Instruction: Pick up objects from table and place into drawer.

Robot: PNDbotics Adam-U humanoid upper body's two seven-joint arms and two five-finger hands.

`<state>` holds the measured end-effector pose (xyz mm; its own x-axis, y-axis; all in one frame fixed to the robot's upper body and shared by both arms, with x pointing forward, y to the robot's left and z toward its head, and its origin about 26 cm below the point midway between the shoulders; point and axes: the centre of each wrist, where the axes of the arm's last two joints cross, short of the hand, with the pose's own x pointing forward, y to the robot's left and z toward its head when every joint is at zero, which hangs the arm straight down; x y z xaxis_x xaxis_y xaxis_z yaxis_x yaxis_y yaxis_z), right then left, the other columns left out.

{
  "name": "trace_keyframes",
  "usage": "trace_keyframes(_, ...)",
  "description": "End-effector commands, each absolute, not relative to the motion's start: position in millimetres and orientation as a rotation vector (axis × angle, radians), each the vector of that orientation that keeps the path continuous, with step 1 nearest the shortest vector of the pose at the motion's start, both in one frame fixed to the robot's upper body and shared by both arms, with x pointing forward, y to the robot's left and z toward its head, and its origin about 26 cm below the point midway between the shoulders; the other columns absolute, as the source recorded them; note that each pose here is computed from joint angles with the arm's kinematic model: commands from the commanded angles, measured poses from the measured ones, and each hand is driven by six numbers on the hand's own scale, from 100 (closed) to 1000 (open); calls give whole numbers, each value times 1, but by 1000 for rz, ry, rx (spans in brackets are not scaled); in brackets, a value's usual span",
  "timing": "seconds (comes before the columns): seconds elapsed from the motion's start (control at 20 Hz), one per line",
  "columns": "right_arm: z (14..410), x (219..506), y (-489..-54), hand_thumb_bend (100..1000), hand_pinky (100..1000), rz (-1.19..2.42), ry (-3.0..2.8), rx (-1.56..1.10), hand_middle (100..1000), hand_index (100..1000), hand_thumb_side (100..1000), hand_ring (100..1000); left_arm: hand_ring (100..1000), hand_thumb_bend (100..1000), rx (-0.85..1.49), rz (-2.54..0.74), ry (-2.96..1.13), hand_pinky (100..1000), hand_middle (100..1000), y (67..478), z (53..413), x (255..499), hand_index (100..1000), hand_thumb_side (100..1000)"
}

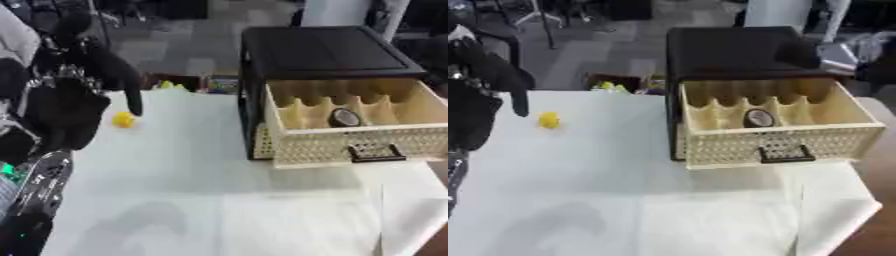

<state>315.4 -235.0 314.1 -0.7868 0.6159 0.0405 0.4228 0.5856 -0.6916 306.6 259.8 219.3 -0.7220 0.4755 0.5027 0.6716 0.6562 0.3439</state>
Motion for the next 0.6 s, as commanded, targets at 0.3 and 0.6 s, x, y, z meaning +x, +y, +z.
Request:
trace_keyframes(0.3, 292, 320, -259, 1000, 100, 1480, -2278, -848, 469, 737, 618, 441, 696, 100, -948, -703, -2421, 471, 709, 280, 211, 298, 926, 944)
trace_keyframes(0.6, 275, 318, -259, 1000, 100, 1670, -2180, -667, 493, 739, 642, 466, 701, 111, -935, -671, -2349, 474, 708, 287, 202, 295, 923, 969)
